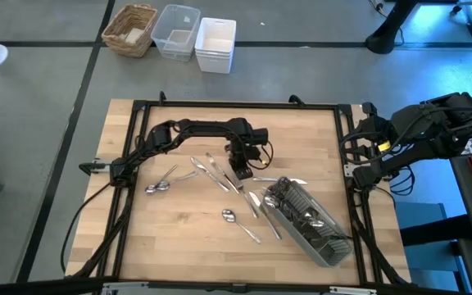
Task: Sort silverware
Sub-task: Put the silver fork into the gray silverware basket
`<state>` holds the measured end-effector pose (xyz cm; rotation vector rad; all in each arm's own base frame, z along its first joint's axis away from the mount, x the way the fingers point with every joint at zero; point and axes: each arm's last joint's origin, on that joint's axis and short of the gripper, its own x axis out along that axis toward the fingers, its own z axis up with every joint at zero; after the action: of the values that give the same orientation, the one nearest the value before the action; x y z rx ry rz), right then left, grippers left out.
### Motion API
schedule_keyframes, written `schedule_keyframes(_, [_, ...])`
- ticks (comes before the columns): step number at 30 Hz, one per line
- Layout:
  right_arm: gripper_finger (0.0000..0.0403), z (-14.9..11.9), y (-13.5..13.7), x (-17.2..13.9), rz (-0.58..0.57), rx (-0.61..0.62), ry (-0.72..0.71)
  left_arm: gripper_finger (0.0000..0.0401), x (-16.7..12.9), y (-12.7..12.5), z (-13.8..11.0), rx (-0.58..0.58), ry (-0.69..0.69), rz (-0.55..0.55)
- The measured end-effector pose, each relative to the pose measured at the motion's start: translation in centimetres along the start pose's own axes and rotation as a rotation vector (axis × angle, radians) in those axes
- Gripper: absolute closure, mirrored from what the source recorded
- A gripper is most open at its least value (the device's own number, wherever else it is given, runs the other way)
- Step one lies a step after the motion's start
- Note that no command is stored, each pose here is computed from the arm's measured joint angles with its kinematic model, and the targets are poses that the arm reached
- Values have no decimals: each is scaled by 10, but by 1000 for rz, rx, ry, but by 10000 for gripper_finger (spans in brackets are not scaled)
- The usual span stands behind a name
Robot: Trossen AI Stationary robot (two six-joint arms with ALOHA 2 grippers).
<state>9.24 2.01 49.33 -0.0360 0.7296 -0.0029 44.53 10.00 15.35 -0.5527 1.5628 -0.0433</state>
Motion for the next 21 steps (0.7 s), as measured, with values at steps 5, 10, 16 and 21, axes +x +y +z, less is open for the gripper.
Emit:
schedule_keyframes(5, [269, 0, 0, 0, 2, 0, 0, 399, -11, -2, -9, -14, 41, 8])
schedule_keyframes(10, [269, 0, 0, 0, 2, 0, 0, 401, -42, -11, -19, 24, -27, 46])
schedule_keyframes(16, [269, 0, 0, 0, 2, -6, 0, 400, -100, -29, -46, 45, -163, 162])
schedule_keyframes(21, [269, 0, 0, 0, 1, -6, 0, 400, -154, -50, -84, 24, -301, 241])
